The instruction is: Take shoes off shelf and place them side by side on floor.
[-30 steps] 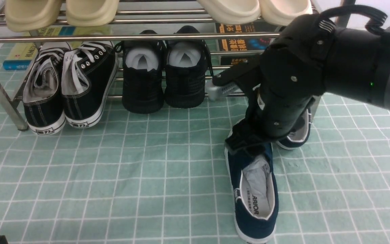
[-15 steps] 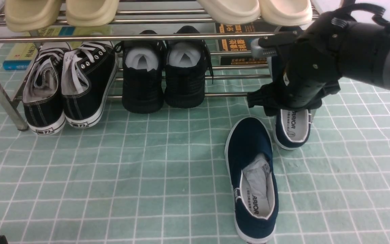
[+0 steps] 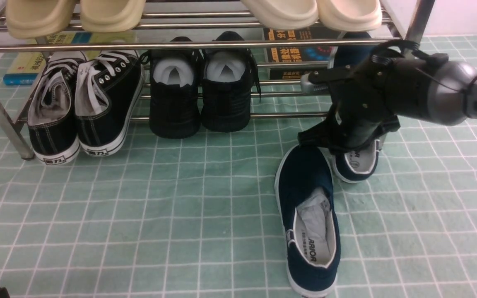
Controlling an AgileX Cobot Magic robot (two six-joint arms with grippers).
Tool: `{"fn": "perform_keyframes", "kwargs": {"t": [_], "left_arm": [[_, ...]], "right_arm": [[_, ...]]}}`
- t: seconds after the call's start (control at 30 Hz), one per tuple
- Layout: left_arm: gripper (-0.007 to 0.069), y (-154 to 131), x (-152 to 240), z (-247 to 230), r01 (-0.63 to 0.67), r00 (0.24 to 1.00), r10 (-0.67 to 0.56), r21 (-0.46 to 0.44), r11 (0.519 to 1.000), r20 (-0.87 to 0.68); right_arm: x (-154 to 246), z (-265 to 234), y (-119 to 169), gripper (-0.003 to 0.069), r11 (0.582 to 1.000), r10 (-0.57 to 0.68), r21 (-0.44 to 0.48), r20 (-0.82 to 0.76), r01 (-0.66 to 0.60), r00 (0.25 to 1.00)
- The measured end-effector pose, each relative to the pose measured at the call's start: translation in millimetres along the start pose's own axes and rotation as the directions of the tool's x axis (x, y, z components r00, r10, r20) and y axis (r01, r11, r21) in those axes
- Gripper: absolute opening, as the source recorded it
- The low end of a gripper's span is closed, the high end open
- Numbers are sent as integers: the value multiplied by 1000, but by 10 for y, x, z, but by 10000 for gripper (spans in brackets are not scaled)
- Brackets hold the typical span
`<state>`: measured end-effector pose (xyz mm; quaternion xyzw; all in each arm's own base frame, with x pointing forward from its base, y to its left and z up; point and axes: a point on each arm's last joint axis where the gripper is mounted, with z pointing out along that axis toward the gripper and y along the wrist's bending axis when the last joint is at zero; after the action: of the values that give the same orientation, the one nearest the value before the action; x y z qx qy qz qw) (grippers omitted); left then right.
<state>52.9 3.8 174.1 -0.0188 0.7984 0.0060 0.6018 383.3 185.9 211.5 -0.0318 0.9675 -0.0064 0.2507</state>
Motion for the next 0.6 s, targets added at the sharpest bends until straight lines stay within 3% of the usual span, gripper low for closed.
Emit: {"fn": "perform_keyframes", "kwargs": {"t": [0.13,0.4,0.6], "left_arm": [[241,0,0,0,0,1000,0,0,1000,0],[241,0,0,0,0,1000,0,0,1000,0],[241,0,0,0,0,1000,0,0,1000,0]], "right_arm": [[25,-305,-77,15,1000,-14,11,-59,15,998],[231,-1189,-234,15,991,-112,-95,-239,92,965],[277,-1364,-259,15,986,-128,-133,-248,97,960]]}}
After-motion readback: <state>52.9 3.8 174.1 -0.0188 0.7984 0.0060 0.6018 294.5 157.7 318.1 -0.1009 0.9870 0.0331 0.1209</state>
